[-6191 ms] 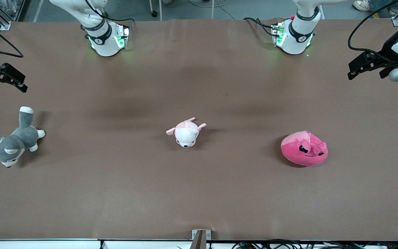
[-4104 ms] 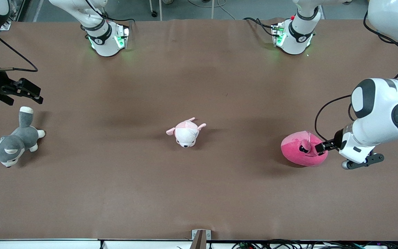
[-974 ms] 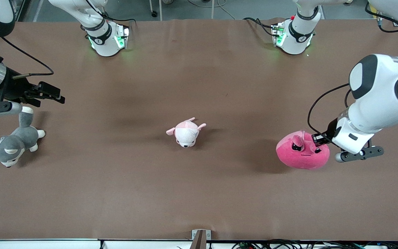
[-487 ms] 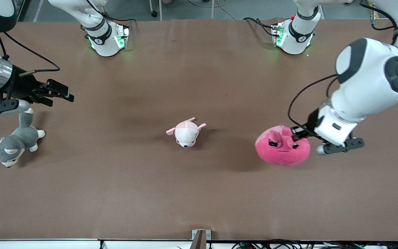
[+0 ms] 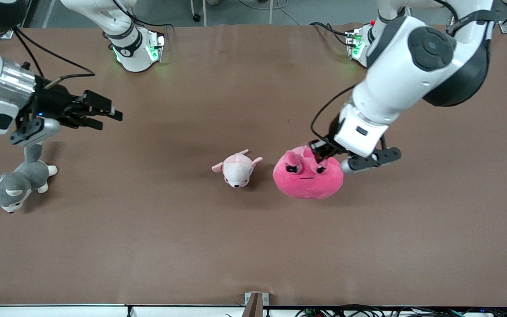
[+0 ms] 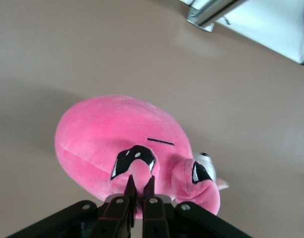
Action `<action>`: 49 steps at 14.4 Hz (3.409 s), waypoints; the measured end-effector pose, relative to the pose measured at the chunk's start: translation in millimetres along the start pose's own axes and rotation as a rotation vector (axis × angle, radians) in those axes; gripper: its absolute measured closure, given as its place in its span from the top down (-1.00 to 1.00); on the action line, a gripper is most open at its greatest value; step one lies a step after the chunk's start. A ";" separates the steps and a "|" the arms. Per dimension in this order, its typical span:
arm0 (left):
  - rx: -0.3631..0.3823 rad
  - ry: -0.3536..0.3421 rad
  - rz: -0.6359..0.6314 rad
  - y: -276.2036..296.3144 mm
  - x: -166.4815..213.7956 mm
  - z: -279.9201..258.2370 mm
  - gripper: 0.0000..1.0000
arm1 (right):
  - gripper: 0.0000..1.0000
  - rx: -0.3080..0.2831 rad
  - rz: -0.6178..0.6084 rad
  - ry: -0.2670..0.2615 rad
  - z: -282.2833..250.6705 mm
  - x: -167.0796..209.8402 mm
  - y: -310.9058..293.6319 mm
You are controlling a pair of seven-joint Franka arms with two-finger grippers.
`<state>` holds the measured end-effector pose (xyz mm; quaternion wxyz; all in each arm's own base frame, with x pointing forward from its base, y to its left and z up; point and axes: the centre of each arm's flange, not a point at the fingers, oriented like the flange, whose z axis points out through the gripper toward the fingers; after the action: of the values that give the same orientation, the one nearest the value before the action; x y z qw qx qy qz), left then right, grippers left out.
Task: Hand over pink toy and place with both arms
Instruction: 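Carry the pink toy toward the middle while the right gripper approaches, then grasp the pink toy's other ear with the right gripper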
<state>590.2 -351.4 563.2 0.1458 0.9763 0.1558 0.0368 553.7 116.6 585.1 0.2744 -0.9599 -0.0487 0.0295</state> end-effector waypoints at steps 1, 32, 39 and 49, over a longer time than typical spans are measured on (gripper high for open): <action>-0.024 0.007 -0.022 15.4 -10.9 -1.7 -0.84 | 0.63 0.038 -0.007 -0.007 5.6 0.2 -9.9; -0.241 -0.139 -0.175 121.4 -133.3 18.3 -0.84 | 0.52 0.095 0.051 -0.002 113.1 22.0 -124.5; -0.237 -0.147 -0.164 125.6 -141.5 22.6 -0.84 | 0.46 0.070 0.046 -0.007 123.8 25.0 -122.3; -0.234 -0.149 -0.166 125.4 -140.8 25.9 -0.84 | 0.23 0.033 0.031 -0.012 131.3 25.1 -121.8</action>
<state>496.5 -516.8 571.9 0.2723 0.9365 0.2191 -0.0298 558.2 291.1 537.6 0.2892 -0.9558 -0.0349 0.0406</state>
